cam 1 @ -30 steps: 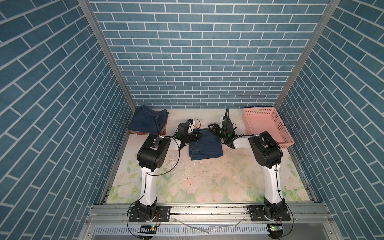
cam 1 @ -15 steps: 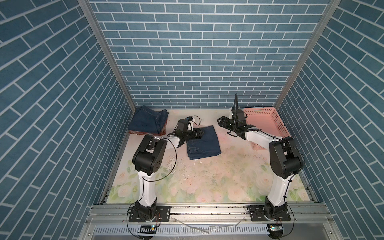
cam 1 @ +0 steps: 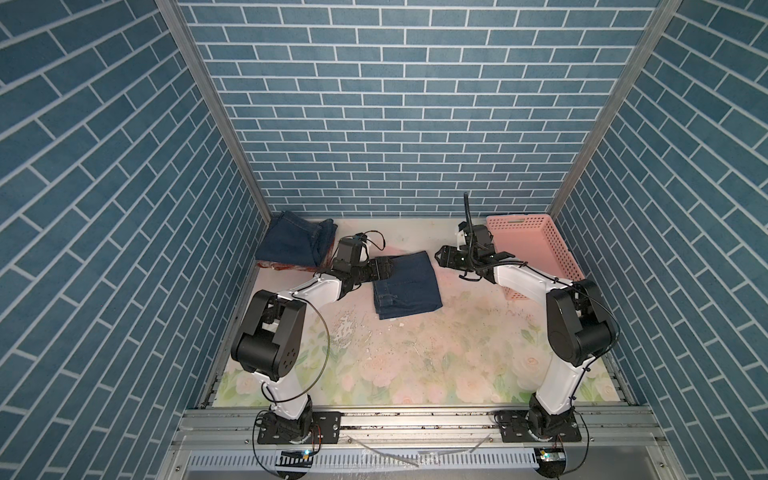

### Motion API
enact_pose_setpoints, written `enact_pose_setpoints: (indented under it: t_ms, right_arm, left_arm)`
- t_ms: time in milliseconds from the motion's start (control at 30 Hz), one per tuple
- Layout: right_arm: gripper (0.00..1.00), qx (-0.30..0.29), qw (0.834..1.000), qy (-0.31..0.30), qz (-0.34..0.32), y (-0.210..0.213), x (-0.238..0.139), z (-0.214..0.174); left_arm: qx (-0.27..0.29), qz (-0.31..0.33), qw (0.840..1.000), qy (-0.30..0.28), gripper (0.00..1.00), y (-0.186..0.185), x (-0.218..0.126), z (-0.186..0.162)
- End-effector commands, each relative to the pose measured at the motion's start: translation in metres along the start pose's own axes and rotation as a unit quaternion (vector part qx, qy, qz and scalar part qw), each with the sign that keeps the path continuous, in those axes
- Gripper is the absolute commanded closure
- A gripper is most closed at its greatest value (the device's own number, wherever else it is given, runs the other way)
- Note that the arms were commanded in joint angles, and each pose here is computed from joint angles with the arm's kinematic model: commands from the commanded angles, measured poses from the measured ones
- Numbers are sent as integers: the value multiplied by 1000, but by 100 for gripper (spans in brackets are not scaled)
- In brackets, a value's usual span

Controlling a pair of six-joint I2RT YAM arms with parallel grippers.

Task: Fold and stack the skirts

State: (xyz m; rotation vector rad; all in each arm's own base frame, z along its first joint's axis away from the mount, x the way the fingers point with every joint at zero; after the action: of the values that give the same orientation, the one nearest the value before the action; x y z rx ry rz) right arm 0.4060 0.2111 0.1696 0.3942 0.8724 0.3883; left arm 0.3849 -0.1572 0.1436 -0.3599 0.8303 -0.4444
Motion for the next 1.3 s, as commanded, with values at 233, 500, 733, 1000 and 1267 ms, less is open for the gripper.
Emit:
enact_pose_setpoints:
  t_ms: [233, 500, 733, 1000, 1267]
  right_arm:
    - [31, -3, 999, 49, 7, -10, 29, -25]
    - [34, -5, 998, 61, 13, -5, 53, -36]
    - [38, -8, 997, 73, 10, -7, 75, -41]
    - [44, -8, 996, 83, 23, -9, 88, -47]
    - [46, 1, 996, 76, 40, -6, 88, -46]
  left_arm:
    - [5, 3, 998, 57, 0, 33, 16, -33]
    - [5, 21, 997, 73, 0, 46, 39, -36]
    - [6, 25, 995, 95, 1, 52, 54, -38]
    - [2, -2, 990, 142, 9, 53, 67, -51]
    - [-9, -42, 988, 151, 13, 49, 78, -60]
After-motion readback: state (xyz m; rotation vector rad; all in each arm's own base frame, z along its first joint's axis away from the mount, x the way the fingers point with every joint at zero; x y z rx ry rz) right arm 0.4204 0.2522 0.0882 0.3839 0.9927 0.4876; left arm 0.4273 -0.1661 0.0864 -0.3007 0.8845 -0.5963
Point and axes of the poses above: each gripper's point midway between its finger pads, its own x axis out along the fingers, its own y axis along the line the jaws close on, z = x × y, the point moved 7 cm from there along -x, back along the fingers, and after that the axes turned 4 degrees about x, right-handed, at the moved point
